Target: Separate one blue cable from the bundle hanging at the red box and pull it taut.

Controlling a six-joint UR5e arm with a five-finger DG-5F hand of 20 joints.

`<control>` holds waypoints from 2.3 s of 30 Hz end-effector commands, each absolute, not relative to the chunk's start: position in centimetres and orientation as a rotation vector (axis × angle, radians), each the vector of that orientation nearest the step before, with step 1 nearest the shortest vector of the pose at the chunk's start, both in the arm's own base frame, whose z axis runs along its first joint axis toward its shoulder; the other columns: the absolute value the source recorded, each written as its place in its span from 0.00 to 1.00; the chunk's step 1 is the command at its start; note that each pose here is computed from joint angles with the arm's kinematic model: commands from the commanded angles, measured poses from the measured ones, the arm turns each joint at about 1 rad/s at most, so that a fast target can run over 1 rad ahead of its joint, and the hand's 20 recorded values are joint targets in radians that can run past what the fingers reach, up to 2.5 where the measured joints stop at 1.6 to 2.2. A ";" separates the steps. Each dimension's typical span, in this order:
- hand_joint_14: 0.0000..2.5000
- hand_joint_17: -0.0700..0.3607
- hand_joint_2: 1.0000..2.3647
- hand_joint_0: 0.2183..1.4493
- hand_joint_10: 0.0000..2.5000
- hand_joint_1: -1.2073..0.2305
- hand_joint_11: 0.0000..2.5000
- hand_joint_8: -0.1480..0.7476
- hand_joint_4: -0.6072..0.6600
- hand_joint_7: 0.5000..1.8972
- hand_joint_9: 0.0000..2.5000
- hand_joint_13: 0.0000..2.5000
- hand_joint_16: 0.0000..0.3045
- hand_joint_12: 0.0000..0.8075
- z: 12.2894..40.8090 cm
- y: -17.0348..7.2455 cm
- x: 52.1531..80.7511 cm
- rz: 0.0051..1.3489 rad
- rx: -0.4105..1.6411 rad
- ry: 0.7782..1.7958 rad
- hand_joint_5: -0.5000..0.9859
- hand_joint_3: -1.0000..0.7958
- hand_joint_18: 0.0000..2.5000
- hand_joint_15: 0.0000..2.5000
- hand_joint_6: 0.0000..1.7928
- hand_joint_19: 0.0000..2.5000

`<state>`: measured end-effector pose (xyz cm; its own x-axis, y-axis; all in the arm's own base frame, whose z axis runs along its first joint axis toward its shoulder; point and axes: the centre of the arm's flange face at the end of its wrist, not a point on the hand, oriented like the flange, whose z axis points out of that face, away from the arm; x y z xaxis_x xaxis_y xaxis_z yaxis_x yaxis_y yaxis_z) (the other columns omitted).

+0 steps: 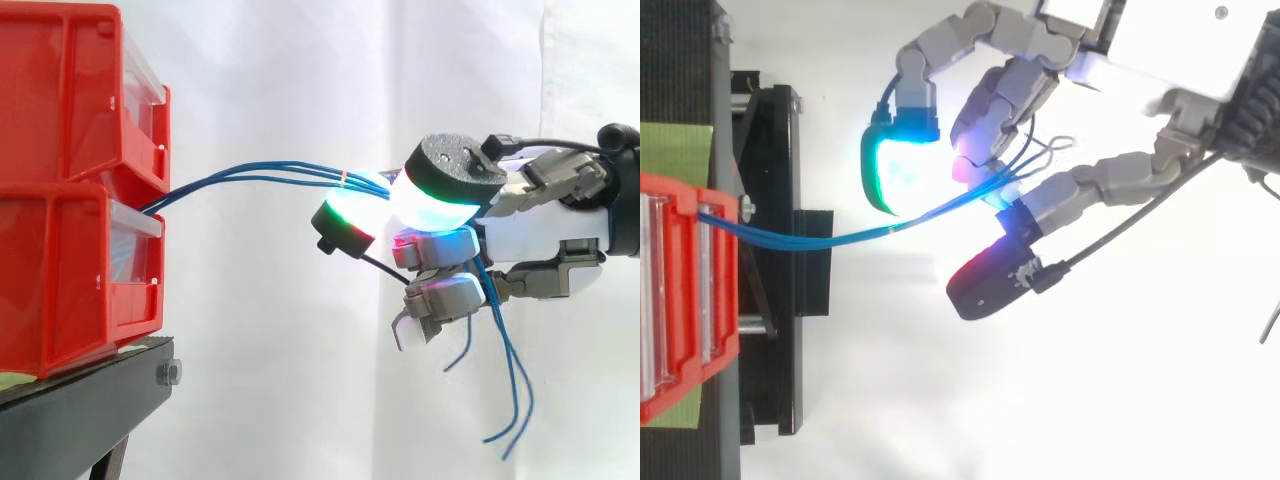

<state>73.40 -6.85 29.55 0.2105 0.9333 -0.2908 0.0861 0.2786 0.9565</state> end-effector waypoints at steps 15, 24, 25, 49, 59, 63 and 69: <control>0.01 0.43 0.00 0.19 0.09 0.27 0.65 0.37 0.46 0.32 0.48 0.47 0.17 0.45 29.5 -6.7 73.4 0.809 1.129 1.209 0.19 0.28 0.30 0.59 0.50 0.28; 0.01 0.40 0.00 0.27 0.01 0.36 0.72 0.34 0.44 0.36 0.49 0.45 0.15 0.39 29.6 -6.6 73.4 0.811 1.128 1.209 0.19 0.28 0.28 0.60 0.49 0.30; 0.01 0.40 0.00 0.28 0.01 0.36 0.72 0.34 0.43 0.36 0.49 0.45 0.15 0.39 29.6 -6.6 73.4 0.811 1.128 1.209 0.19 0.28 0.28 0.60 0.49 0.30; 0.16 0.40 0.00 0.30 0.19 0.39 0.68 0.35 0.47 0.34 0.47 0.51 0.15 0.33 29.6 -6.4 73.4 0.811 1.127 1.211 0.18 0.28 0.30 0.63 0.50 0.31; 0.64 0.44 0.00 0.22 0.36 0.43 0.60 0.40 0.52 0.28 0.44 0.51 0.17 0.37 29.4 -6.3 73.4 0.812 1.127 1.214 0.17 0.28 0.35 0.39 0.50 0.33; 0.70 0.45 0.00 0.21 0.40 0.42 0.57 0.41 0.54 0.27 0.44 0.51 0.18 0.38 29.4 -6.2 73.4 0.813 1.128 1.215 0.17 0.28 0.36 0.35 0.50 0.33; 0.65 0.41 0.00 0.30 0.35 0.43 0.62 0.38 0.50 0.30 0.44 0.51 0.16 0.33 29.4 -6.1 73.4 0.815 1.129 1.217 0.17 0.28 0.34 0.40 0.50 0.34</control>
